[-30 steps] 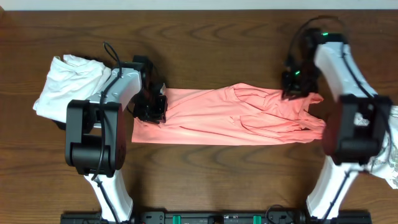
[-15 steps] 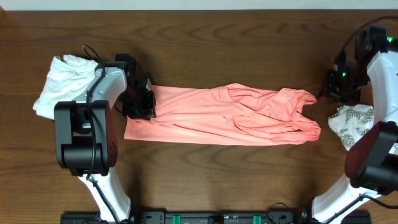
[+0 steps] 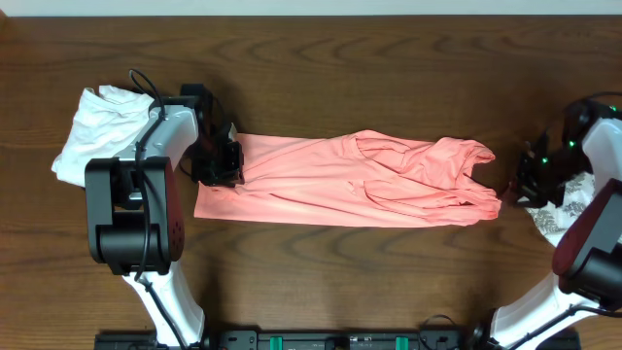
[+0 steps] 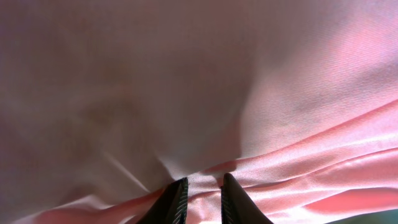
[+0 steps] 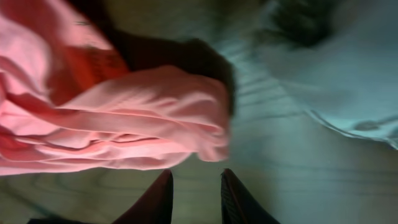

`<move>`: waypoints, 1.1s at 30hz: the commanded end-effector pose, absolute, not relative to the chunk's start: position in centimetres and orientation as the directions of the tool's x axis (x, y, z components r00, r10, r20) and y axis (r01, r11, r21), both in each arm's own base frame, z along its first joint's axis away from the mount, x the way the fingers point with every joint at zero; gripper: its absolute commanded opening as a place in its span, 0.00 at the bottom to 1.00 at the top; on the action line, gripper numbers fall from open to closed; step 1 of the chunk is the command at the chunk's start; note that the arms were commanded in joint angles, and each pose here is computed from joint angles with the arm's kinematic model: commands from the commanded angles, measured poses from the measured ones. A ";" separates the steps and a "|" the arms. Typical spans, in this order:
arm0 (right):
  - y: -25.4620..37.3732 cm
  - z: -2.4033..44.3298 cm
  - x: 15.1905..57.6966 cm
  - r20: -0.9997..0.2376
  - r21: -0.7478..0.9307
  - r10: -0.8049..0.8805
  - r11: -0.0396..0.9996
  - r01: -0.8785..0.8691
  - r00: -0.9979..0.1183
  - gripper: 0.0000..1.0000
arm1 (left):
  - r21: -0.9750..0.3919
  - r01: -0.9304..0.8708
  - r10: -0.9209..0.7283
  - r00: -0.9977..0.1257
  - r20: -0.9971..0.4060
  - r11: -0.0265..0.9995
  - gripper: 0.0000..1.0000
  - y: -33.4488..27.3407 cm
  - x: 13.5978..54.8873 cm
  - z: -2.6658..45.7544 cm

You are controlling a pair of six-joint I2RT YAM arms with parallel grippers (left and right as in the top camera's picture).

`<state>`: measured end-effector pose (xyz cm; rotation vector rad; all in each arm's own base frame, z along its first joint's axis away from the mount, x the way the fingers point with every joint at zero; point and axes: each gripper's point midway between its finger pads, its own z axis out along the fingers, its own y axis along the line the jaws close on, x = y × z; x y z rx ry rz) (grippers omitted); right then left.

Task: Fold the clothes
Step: 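Move the right gripper to the pink shirt's right end and grasp it, then pull the shirt taut between left and right grippers, stretching it lengthwise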

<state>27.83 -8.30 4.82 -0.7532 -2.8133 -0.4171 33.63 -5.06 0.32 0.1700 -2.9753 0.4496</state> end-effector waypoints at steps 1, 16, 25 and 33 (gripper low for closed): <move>-8.9 3.7 26.6 0.288 0.225 0.486 0.803 0.552 -0.825 0.26 | -0.272 -0.139 -0.101 -0.983 0.152 0.952 0.21 -4.9 33.5 0.0; -3.5 -0.8 27.3 0.258 0.458 0.479 0.704 0.543 -0.839 0.54 | -0.271 -0.143 -0.101 -0.982 0.162 0.952 0.21 -4.9 33.2 0.0; -2.9 -1.6 29.6 0.197 0.486 0.524 0.682 0.547 -0.829 0.55 | -0.269 -0.146 -0.101 -0.979 0.175 0.952 0.21 -4.9 32.9 0.1; -3.0 -1.7 31.9 0.134 0.492 0.573 0.670 0.556 -0.809 0.55 | -0.268 -0.149 -0.101 -0.978 0.185 0.952 0.21 -4.9 32.7 0.1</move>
